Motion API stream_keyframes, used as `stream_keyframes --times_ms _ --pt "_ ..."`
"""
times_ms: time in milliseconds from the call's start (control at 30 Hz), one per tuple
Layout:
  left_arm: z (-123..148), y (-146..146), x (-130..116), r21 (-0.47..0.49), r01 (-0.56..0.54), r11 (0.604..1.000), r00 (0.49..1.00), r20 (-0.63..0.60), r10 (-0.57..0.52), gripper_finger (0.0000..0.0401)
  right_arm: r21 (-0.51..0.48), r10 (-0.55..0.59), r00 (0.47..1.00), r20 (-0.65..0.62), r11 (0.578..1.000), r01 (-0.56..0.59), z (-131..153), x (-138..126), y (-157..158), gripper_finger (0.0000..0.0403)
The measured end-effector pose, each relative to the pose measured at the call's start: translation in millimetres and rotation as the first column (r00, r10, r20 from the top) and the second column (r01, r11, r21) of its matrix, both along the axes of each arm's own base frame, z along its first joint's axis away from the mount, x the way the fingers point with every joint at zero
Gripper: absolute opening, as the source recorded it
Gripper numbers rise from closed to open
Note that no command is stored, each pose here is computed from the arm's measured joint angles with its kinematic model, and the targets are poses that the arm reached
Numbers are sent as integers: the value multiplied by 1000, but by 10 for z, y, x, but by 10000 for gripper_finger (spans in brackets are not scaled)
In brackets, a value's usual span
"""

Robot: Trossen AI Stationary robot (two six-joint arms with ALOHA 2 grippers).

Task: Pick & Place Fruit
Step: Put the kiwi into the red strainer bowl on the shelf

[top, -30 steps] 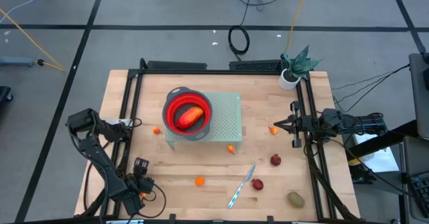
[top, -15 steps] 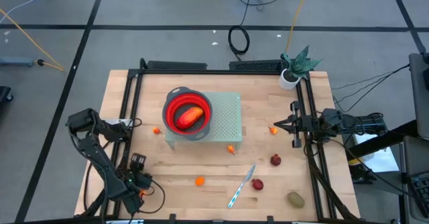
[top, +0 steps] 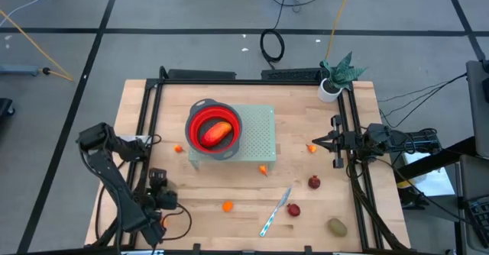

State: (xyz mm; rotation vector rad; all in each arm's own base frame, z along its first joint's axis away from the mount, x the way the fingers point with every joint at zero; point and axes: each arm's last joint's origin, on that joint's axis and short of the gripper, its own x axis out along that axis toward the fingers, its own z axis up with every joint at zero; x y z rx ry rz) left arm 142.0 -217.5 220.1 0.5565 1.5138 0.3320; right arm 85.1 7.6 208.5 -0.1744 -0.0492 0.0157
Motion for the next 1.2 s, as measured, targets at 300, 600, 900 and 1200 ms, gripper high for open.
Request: stream_keyframes --times_ms 300,600,900,1200 --pt "253 -93 168 -70 -130 989 922 357 146 191 0 0 1000 0 1000 0 0 0 0 0" --pt "438 -276 358 -394 -244 886 683 579 446 192 0 0 1000 -1 1000 0 0 0 0 0" --pt "497 -363 760 -777 -282 563 365 456 812 185 0 0 1000 0 1000 0 -1 0 0 0" --pt "688 -439 1177 -934 -33 356 209 342 916 192 0 0 1000 -1 1000 0 -1 0 0 0"
